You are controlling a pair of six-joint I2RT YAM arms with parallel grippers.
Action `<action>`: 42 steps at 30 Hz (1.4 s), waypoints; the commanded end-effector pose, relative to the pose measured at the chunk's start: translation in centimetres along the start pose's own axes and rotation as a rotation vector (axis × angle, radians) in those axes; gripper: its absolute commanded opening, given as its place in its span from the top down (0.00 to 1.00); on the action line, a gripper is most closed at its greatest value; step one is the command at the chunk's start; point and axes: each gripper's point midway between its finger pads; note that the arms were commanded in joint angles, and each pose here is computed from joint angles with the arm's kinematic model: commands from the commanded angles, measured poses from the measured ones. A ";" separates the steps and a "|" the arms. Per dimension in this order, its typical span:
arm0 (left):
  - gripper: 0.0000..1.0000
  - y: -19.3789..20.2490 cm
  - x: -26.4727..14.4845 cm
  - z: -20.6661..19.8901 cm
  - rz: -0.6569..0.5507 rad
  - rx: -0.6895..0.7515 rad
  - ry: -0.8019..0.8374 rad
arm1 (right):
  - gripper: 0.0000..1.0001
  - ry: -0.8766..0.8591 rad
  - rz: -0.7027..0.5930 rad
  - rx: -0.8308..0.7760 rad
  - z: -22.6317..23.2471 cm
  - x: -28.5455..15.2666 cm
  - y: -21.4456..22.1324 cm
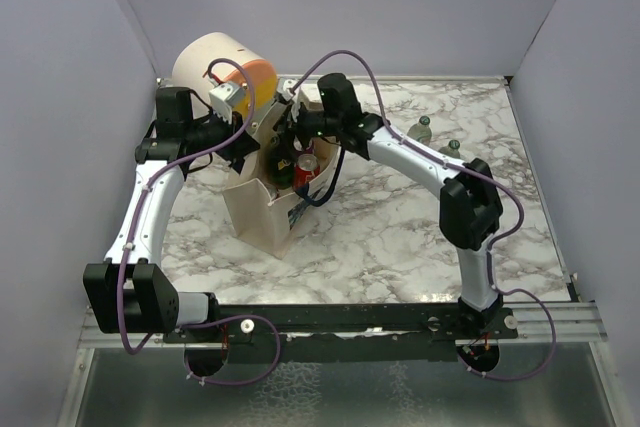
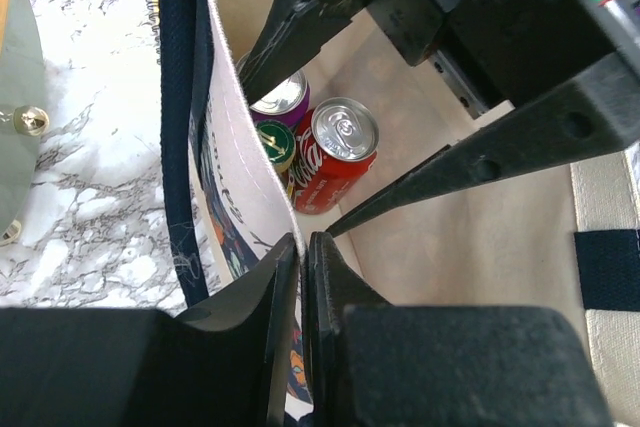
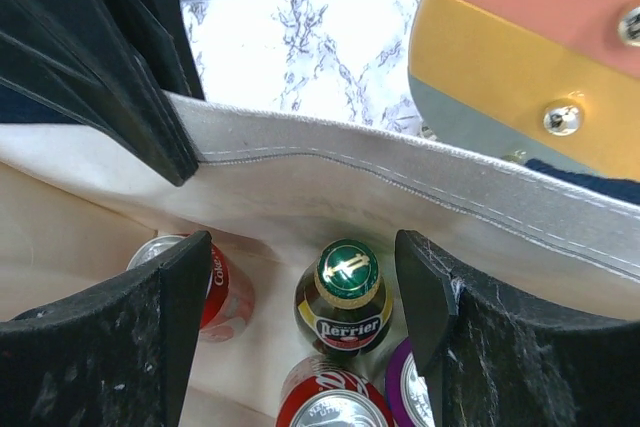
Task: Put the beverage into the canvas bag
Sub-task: Pick up the drink from the center of the board.
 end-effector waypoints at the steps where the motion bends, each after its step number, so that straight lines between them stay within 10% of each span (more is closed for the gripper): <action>1: 0.86 -1.2 -0.1 -0.4 -0.049 0.004 0.003 | 0.27 0.085 -0.060 -0.063 -1.8 -2.6 -5.1; 24: 0.30 -6.8 -0.5 0.4 -0.196 0.078 -0.069 | 0.27 0.530 0.097 -0.023 -7.9 -18.8 -8.6; 42: 0.27 -9.1 0.3 1.1 -0.185 0.077 -0.121 | 0.25 0.877 0.324 0.200 -10.4 -34.8 3.0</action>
Point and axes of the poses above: each gripper's point midway between its finger pads, its own x axis out along the fingers, its own z axis along the line the jaws close on, y = z × x, and after that the axes turned 11 degrees about -x, right-handed
